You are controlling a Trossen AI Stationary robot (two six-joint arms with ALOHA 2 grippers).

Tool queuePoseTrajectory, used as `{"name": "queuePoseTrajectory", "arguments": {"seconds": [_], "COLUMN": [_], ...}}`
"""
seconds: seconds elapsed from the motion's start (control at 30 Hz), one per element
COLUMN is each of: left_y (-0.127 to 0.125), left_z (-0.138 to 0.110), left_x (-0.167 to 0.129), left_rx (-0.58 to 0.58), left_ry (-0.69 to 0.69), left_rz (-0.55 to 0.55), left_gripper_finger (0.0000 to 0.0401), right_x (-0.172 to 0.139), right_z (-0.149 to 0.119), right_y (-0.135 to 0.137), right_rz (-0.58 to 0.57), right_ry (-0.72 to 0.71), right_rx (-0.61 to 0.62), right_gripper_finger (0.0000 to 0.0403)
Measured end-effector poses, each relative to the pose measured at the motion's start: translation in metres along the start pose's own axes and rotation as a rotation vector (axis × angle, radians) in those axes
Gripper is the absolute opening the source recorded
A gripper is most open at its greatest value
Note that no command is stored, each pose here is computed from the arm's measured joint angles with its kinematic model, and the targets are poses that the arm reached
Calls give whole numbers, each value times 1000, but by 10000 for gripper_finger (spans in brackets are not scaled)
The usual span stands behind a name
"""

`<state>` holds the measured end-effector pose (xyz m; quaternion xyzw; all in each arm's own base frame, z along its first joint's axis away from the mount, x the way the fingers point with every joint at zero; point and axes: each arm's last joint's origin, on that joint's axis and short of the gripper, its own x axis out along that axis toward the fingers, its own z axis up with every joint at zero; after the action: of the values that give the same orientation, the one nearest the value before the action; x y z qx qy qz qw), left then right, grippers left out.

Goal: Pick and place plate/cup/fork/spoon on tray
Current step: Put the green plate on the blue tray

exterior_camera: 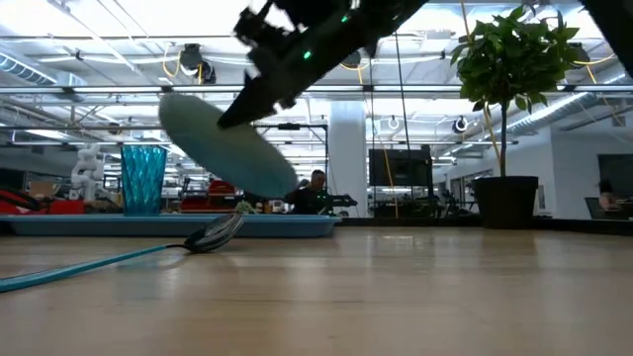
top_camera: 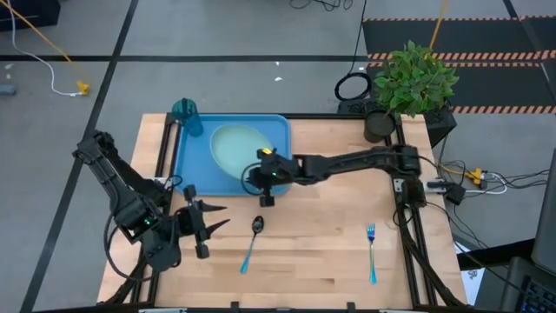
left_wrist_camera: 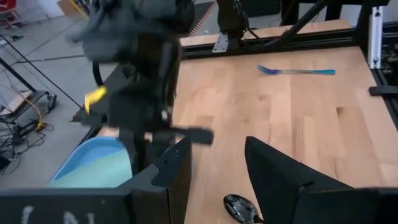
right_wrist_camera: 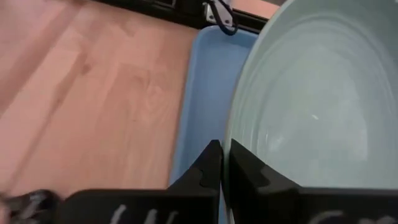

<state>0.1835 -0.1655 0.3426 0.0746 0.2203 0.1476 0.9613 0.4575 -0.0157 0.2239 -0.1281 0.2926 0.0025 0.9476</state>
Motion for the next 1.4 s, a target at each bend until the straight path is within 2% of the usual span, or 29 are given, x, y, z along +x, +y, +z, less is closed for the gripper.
{"name": "queuePoseTrajectory", "arguments": {"seconds": [0.23, 0.47, 0.87, 0.97, 1.4], "left_y": [2, 2, 3, 3, 3], "left_z": [1, 1, 2, 2, 2], "left_x": [2, 2, 3, 4, 4], "left_rx": [6, 1, 2, 0, 4], "left_ry": [-18, -18, -17, -16, -16], "left_rz": [38, 39, 43, 46, 45], "left_gripper_finger": [152, 152, 152, 152, 152], "right_x": [46, 73, 80, 83, 97], "right_z": [-4, -12, -22, -25, -36], "right_y": [-13, -17, -27, -30, -28], "right_rz": [26, 19, 17, 50, 33], "right_ry": [17, 21, 39, 14, 1], "right_rx": [-74, -171, -235, -233, -229], "right_gripper_finger": [0, 0, 0, 0, 19]}}
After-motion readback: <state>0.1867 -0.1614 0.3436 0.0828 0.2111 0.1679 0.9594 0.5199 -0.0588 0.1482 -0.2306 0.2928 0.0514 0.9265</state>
